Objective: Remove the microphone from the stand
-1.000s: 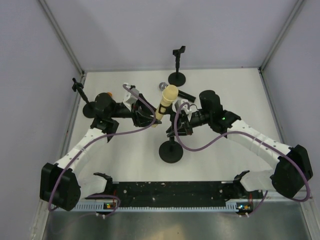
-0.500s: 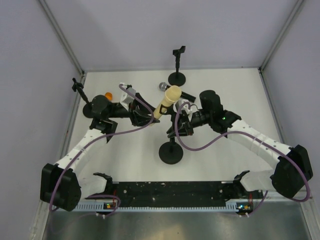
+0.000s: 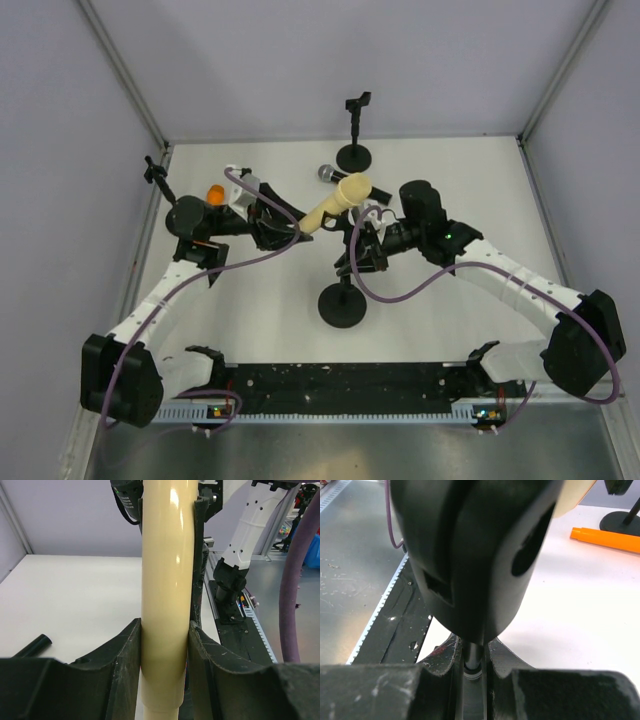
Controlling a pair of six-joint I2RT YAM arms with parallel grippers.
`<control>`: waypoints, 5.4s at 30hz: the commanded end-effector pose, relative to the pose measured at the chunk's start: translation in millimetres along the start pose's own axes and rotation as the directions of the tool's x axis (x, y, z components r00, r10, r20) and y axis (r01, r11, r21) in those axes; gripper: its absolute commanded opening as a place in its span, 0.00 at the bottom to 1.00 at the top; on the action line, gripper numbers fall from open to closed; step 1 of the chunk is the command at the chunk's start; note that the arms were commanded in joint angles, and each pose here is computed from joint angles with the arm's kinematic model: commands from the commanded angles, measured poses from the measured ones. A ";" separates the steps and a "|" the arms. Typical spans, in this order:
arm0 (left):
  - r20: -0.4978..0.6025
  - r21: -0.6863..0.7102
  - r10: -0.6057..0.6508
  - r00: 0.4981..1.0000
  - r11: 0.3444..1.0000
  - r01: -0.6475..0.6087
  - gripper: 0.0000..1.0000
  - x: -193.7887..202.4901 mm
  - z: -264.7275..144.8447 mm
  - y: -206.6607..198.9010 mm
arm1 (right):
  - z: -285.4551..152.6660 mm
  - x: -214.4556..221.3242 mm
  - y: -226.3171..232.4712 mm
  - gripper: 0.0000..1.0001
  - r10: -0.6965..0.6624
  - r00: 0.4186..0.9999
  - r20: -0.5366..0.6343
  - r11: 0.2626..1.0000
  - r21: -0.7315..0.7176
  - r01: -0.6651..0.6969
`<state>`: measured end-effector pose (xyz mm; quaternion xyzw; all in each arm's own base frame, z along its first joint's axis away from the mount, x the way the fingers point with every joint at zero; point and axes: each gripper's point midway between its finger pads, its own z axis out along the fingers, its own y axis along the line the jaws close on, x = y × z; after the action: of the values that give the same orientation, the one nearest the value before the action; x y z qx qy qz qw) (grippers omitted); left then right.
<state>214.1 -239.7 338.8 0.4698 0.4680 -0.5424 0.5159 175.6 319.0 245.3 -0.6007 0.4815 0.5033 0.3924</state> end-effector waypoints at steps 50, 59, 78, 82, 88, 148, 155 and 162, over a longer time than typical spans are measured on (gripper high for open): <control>0.210 -0.298 0.158 0.965 0.950 -0.091 0.00 -58.2 -42.4 22.4 | -8.7 7.4 -93.1 0.32 -0.153 0.988 -0.003 0.863 0.486 0.135; 0.209 -0.284 0.167 0.963 0.953 -0.104 0.00 -58.6 -41.7 17.3 | -19.4 -25.0 -76.0 0.94 -0.211 0.977 -0.014 0.868 0.457 0.194; 0.124 -0.061 0.175 0.977 0.984 -0.168 0.00 -85.3 -24.6 -26.6 | -63.2 -158.4 -16.1 0.96 -0.250 0.967 0.055 0.905 0.369 0.213; 0.112 -0.044 0.157 0.981 0.987 -0.153 0.00 -96.8 -22.8 -28.3 | -74.9 -184.1 -11.3 0.96 -0.289 0.957 0.037 0.882 0.398 0.251; 0.214 -0.115 0.123 0.969 0.988 -0.100 0.00 -121.5 -18.0 -9.6 | -73.3 -222.0 15.6 0.96 -0.270 0.948 0.170 0.926 0.317 0.207; 0.128 -0.279 -0.071 0.989 0.955 0.104 0.00 -81.2 19.1 42.6 | -33.7 -216.4 -80.0 0.63 0.139 0.877 0.461 0.956 0.170 -0.240; 0.135 -0.259 -0.075 0.988 0.960 0.109 0.00 -80.3 20.5 39.9 | -23.3 -212.7 -78.1 0.46 0.160 0.879 0.449 0.959 0.139 -0.246; 0.138 -0.259 -0.076 0.988 0.960 0.110 0.11 -77.2 19.0 38.8 | -26.0 -219.4 -69.5 0.15 0.163 0.875 0.456 0.964 0.115 -0.240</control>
<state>258.7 -251.8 396.1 0.3305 0.5547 -0.5303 0.5494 263.1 351.6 430.2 -0.3554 0.5287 0.6113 0.4695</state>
